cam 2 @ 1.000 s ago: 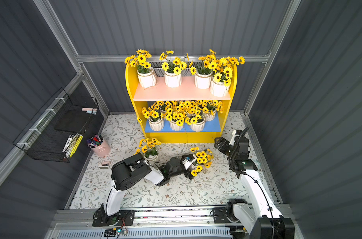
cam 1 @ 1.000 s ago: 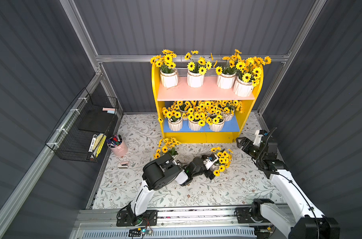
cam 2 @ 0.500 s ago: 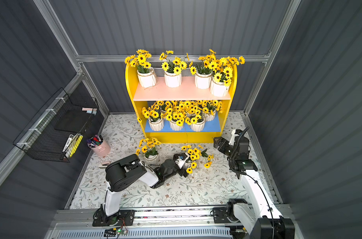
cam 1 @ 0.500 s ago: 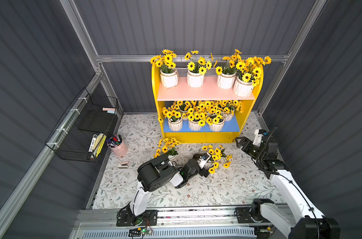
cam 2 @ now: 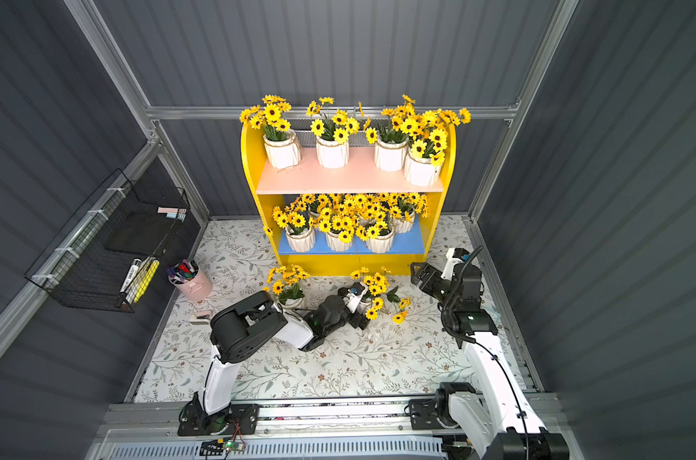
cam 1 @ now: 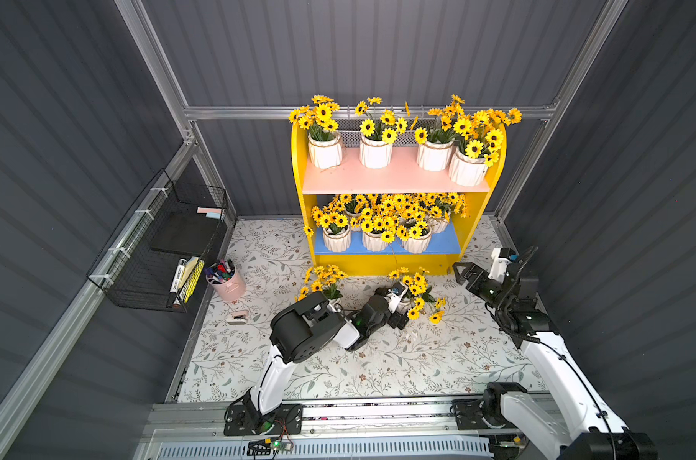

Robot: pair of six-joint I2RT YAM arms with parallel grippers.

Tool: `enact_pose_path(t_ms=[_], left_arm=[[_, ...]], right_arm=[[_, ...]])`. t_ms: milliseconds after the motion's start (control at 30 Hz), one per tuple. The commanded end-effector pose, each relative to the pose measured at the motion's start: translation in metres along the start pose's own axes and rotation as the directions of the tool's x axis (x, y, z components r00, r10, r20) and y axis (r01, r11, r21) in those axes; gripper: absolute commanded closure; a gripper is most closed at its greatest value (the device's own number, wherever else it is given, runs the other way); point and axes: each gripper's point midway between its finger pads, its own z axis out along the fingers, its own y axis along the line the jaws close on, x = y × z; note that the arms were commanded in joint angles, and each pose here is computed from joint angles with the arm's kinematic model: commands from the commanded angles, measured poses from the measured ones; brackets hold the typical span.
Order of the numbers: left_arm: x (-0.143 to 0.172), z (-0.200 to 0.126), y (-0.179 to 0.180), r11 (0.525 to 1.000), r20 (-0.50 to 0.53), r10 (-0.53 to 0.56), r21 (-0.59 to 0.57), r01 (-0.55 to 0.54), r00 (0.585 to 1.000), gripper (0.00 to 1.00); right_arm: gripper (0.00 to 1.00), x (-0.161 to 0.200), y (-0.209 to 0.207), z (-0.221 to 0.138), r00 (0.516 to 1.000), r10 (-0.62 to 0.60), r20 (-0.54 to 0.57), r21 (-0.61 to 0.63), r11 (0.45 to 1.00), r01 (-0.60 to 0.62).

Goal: Take the sunflower pots off the shelves
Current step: Place the sunflower pot at the center of the board.

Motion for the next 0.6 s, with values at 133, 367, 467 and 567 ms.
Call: enact_pose_path(t_ms=[133,367,467,567], left_arm=[[0.087,0.022,-0.029,0.990,-0.294,-0.013,0.130,0.053,0.956,0.56],[0.085,0.054,-0.078,0.975,-0.297,0.016,0.217,0.052,0.955,0.56],[0.086,0.067,-0.093,0.970,-0.297,0.016,0.237,0.057,0.955,0.55],[0.087,0.077,-0.095,0.970,-0.298,-0.007,0.229,0.079,0.955,0.51]], right_arm=[[0.08,-0.008,0.000,-0.009,0.998,-0.008,0.057,0.010,1.000,0.007],[0.07,-0.012,-0.003,-0.011,0.997,-0.001,0.078,0.024,1.000,0.000],[0.07,-0.014,-0.006,-0.013,0.996,0.002,0.090,0.031,1.000,-0.005],[0.06,-0.016,-0.009,-0.016,0.995,0.005,0.102,0.042,0.999,-0.010]])
